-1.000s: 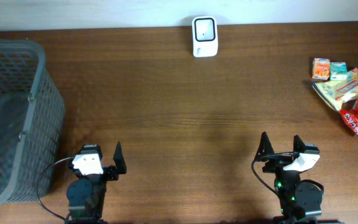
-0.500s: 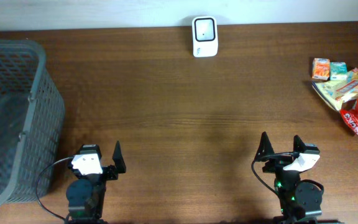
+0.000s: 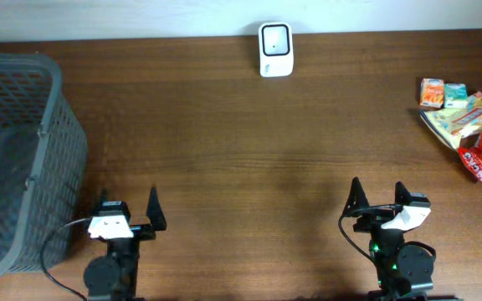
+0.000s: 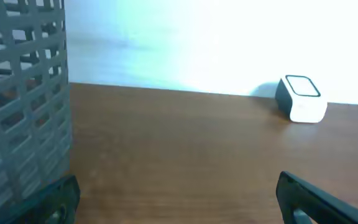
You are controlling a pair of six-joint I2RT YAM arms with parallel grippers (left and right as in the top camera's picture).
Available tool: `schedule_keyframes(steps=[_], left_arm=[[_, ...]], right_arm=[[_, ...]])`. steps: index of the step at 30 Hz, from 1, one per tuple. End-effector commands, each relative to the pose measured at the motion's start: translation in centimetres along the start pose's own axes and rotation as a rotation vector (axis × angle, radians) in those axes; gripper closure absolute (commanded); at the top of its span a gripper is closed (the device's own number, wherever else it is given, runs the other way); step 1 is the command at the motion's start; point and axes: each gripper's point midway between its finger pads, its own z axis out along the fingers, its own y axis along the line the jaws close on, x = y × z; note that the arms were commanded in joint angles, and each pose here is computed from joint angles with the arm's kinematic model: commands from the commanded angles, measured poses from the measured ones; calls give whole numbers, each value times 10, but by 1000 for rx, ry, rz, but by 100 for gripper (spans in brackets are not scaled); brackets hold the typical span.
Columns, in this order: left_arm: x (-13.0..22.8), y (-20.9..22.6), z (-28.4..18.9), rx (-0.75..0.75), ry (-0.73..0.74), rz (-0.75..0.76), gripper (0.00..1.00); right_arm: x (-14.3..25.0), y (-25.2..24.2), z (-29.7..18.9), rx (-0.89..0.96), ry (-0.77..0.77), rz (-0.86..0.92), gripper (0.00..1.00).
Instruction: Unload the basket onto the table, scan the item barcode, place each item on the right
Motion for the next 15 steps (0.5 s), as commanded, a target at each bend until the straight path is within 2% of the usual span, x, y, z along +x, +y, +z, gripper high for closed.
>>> schedule_keyframes(steps=[1,3,7,15], left_arm=[[-4,5,-2,-25,-26,15,1],[-1,10,-2,-49,-13,31,1],[1,6,-1,-29,-5,176,1],[1,3,-1,-14,-6,185,1]], right_arm=[[3,-4,0,19,1,-3,2],[3,-4,0,19,1,-3,2],[3,-4,0,19,1,-3,2],[3,-4,0,19,1,-3,2]])
